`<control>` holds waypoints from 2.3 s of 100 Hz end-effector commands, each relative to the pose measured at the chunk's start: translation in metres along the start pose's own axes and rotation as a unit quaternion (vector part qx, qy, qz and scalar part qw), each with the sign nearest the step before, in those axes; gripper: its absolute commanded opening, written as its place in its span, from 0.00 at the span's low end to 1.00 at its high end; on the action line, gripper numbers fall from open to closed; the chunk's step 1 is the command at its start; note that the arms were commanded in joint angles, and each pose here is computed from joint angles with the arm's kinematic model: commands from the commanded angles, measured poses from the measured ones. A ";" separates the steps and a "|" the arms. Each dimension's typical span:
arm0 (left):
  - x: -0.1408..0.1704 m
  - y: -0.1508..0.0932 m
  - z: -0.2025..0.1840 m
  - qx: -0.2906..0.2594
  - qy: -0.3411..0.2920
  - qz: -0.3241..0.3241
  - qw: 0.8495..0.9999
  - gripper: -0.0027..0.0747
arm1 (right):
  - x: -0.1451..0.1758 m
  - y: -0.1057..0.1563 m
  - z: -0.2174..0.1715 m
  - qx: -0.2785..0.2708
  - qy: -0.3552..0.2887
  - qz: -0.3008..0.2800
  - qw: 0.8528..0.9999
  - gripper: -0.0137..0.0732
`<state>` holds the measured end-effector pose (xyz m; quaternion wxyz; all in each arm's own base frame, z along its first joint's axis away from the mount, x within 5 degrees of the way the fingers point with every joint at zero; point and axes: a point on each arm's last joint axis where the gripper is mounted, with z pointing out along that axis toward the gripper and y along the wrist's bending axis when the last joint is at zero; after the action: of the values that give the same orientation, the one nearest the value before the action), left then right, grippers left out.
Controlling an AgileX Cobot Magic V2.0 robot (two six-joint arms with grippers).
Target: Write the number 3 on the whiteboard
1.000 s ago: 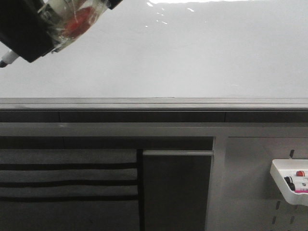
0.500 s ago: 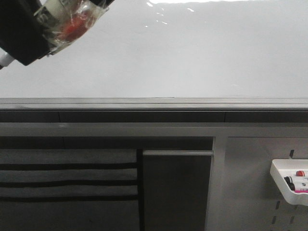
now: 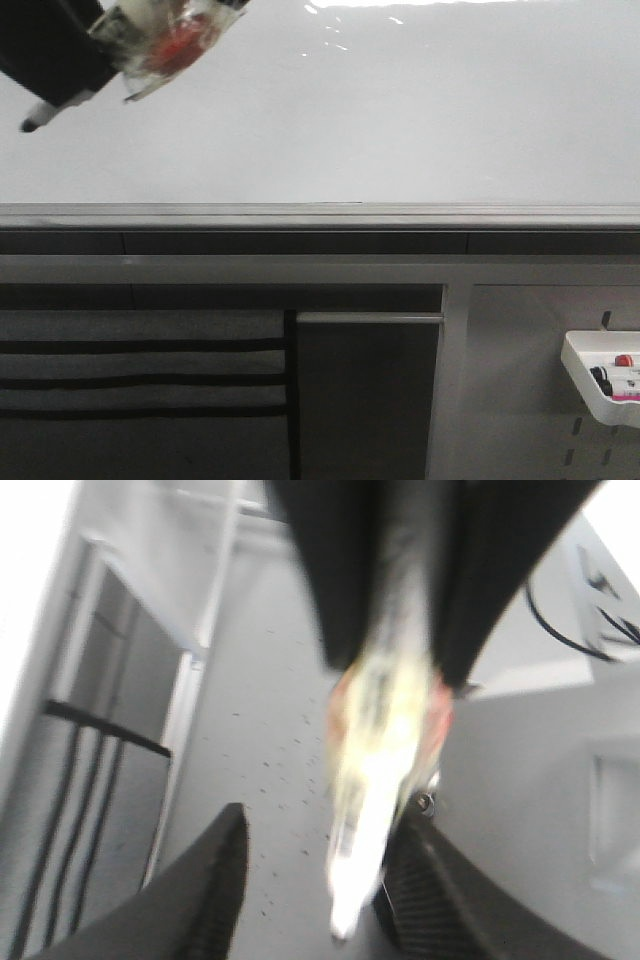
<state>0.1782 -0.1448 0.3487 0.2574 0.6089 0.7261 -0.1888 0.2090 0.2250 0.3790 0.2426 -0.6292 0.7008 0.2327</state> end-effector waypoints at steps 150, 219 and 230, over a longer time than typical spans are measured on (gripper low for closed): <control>0.061 -0.032 -0.059 -0.230 -0.188 -0.169 0.940 0.51 | 0.071 -0.098 -0.053 0.266 -0.123 0.257 0.921 0.14; 0.061 -0.032 -0.059 -0.230 -0.188 -0.169 0.940 0.51 | 0.083 -0.123 -0.026 0.271 -0.067 0.283 0.918 0.14; 0.061 -0.032 -0.059 -0.230 -0.188 -0.169 0.940 0.51 | 0.077 -0.130 -0.021 0.280 -0.079 0.277 0.916 0.14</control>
<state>0.1291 -0.0674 0.3440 0.4501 0.3806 0.7923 -0.1576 0.3205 0.1381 0.3230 0.3129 -0.3150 0.8842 0.1453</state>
